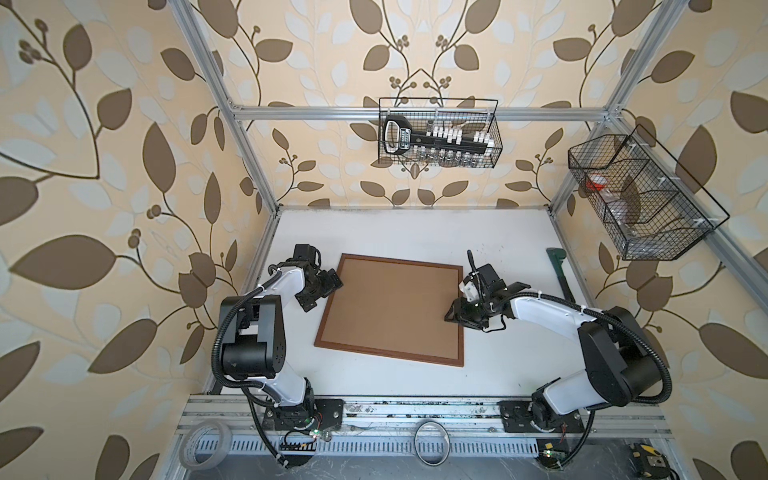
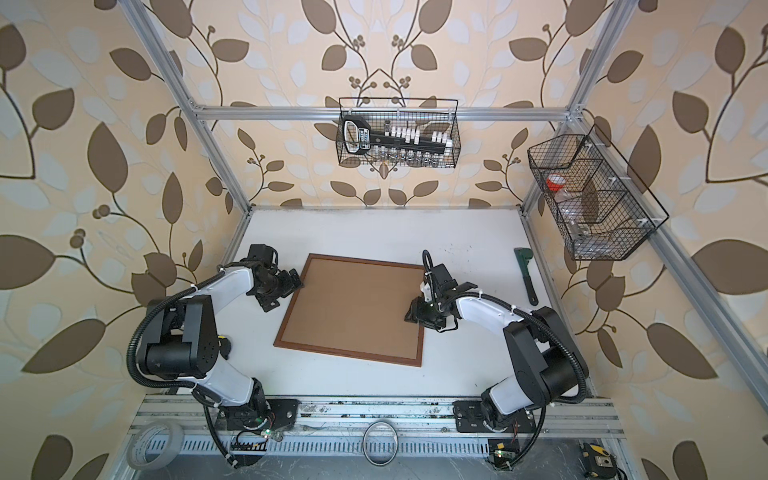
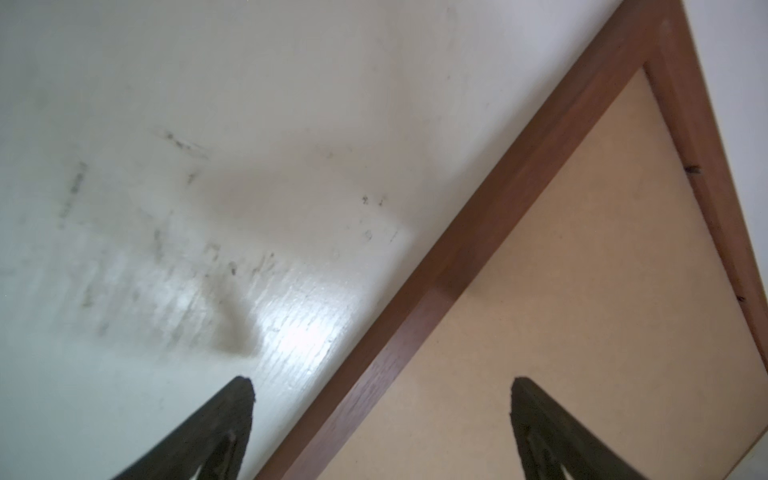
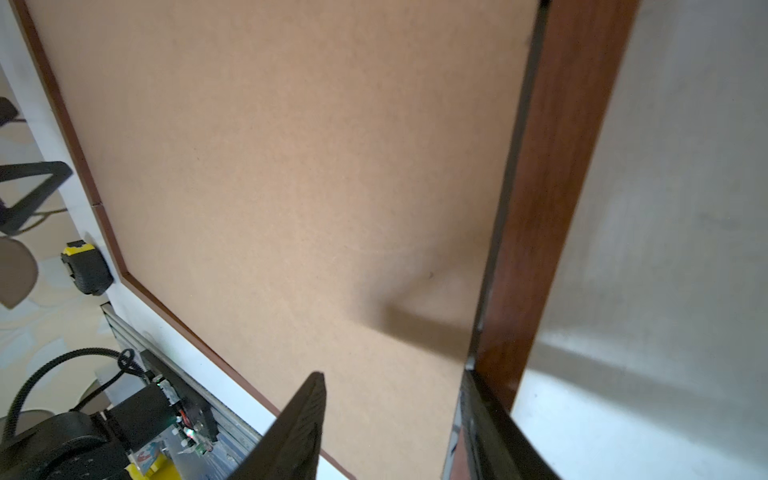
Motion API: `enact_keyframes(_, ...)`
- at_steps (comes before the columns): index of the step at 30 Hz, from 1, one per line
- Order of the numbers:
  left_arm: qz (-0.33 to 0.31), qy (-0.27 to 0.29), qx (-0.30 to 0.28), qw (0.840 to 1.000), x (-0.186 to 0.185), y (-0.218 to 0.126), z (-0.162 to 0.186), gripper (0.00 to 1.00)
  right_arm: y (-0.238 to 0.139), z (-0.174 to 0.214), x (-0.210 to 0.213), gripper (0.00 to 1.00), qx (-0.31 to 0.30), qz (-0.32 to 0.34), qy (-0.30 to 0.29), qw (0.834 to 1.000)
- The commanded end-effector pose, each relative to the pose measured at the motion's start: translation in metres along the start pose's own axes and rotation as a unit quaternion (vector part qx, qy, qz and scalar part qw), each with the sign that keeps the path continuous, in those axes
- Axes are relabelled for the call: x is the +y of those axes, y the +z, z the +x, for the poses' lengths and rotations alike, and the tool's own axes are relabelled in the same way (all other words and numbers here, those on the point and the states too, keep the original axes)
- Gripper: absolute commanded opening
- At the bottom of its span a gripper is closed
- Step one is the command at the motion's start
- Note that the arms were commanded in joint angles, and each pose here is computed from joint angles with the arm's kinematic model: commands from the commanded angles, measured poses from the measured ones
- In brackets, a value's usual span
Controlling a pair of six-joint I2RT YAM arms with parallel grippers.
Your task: Put the photo into the frame
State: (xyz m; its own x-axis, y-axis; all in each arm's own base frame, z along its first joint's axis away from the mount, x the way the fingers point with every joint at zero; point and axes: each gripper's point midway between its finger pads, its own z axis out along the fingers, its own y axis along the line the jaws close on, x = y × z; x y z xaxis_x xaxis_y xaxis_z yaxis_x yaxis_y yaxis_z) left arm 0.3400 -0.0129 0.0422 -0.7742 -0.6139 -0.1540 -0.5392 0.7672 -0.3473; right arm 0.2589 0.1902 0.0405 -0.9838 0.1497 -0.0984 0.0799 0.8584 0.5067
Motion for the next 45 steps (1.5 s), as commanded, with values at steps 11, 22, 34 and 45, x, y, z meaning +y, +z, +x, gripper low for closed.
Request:
enact_keyframes(11, 0.067, -0.061, 0.08, 0.993, -0.007, 0.025, 0.035, 0.95, -0.036, -0.012, 0.09, 0.57, -0.01, -0.299, 0.038, 0.953)
enact_keyframes(22, 0.065, -0.061, 0.09, 0.992, -0.004, 0.03, 0.039, 0.93, -0.084, -0.023, 0.133, 0.51, -0.033, -0.444, 0.045, 0.894)
enact_keyframes(34, 0.068, -0.06, 0.094, 0.991, -0.006, 0.033, 0.038, 0.91, -0.079, -0.04, 0.159, 0.44, -0.047, -0.468, 0.017, 0.882)
enact_keyframes(45, 0.072, -0.042, 0.07, 0.994, -0.014, 0.016, 0.025, 0.91, -0.065, -0.038, 0.162, 0.41, -0.033, -0.467, 0.029, 0.883)
